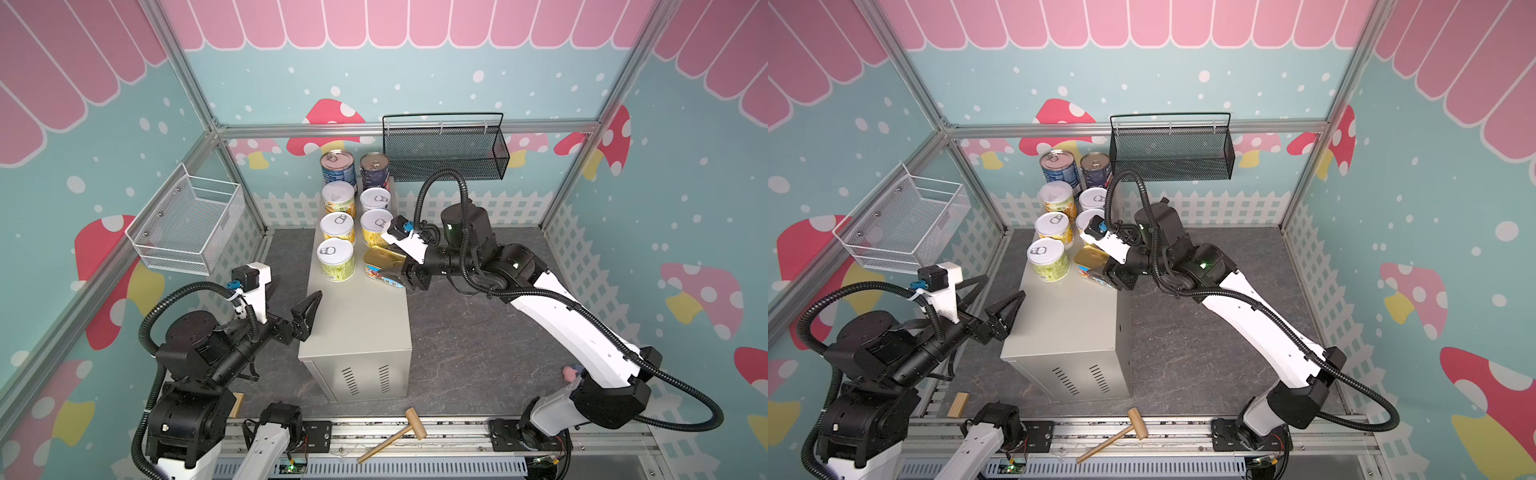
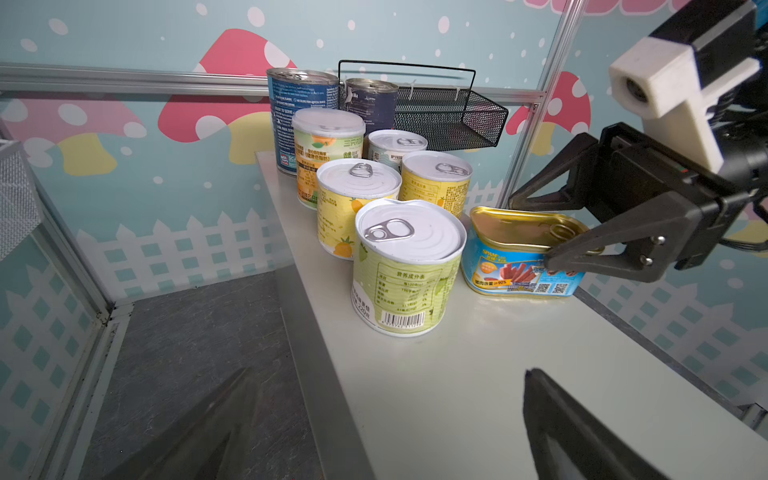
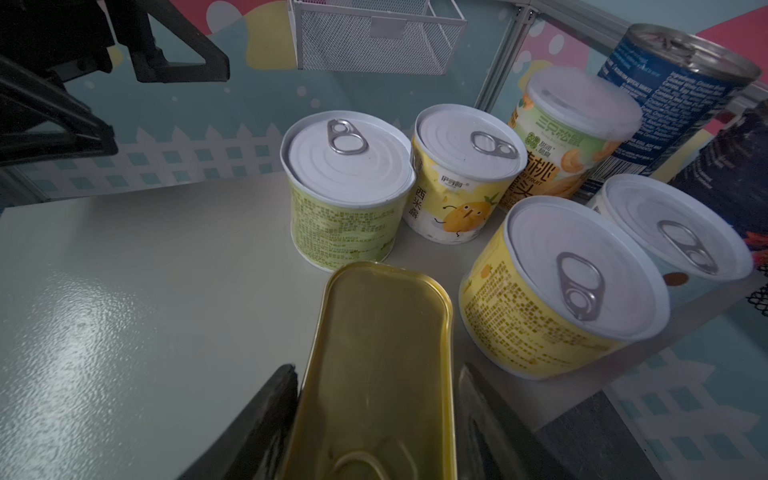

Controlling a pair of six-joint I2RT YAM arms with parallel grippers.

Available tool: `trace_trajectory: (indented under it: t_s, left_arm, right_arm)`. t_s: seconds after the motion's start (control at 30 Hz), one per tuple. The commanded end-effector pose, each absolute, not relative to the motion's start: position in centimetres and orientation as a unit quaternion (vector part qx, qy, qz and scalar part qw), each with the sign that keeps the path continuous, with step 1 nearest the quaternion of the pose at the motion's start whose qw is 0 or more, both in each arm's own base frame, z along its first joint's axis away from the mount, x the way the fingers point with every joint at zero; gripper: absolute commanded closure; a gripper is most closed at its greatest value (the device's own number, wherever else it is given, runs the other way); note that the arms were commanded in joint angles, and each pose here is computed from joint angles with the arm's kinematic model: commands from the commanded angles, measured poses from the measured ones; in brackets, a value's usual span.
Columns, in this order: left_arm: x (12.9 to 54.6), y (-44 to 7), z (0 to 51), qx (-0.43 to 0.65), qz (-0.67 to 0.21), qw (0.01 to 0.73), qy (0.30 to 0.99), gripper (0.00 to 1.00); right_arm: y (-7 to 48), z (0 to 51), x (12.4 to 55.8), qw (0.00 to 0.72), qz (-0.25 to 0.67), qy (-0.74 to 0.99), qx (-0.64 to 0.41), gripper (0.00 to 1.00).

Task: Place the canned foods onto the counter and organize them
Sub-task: 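Lower the gold tin beside the yellow cans and release it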

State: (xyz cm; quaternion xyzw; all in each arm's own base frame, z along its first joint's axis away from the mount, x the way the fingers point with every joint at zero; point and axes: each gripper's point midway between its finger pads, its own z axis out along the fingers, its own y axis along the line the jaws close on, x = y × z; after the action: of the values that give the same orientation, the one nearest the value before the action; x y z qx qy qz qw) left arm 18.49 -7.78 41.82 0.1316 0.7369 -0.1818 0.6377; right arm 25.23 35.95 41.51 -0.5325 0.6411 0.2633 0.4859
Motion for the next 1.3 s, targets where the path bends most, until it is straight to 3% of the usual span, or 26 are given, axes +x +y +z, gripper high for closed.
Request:
trace_trajectory:
  t_s: [0.0,0.53,0.97,1.27]
  left_arm:
    - [18.4,-7.7,41.7,0.141,-0.170,0.643,0.733,0.00]
    - [18.9,-8.0,41.9,0.143,-0.179,0.641,0.732,0.00]
    - [18.8,-8.1,42.3,0.145,-0.184,0.644,0.728,0.00]
    - [18.7,-8.1,42.2,0.144,-0.182,0.645,0.728,0.00]
  right_arm:
    - [36.4,42.1,25.0,0.493,0.261,0.627,-0.544,0.36]
    - [34.4,40.9,24.2,0.495,0.251,0.647,-0.523,0.17]
    - [33.9,39.8,24.8,0.505,0.237,0.656,-0.508,0.29]
    - [33.3,39.3,27.3,0.517,0.197,0.667,-0.499,0.19]
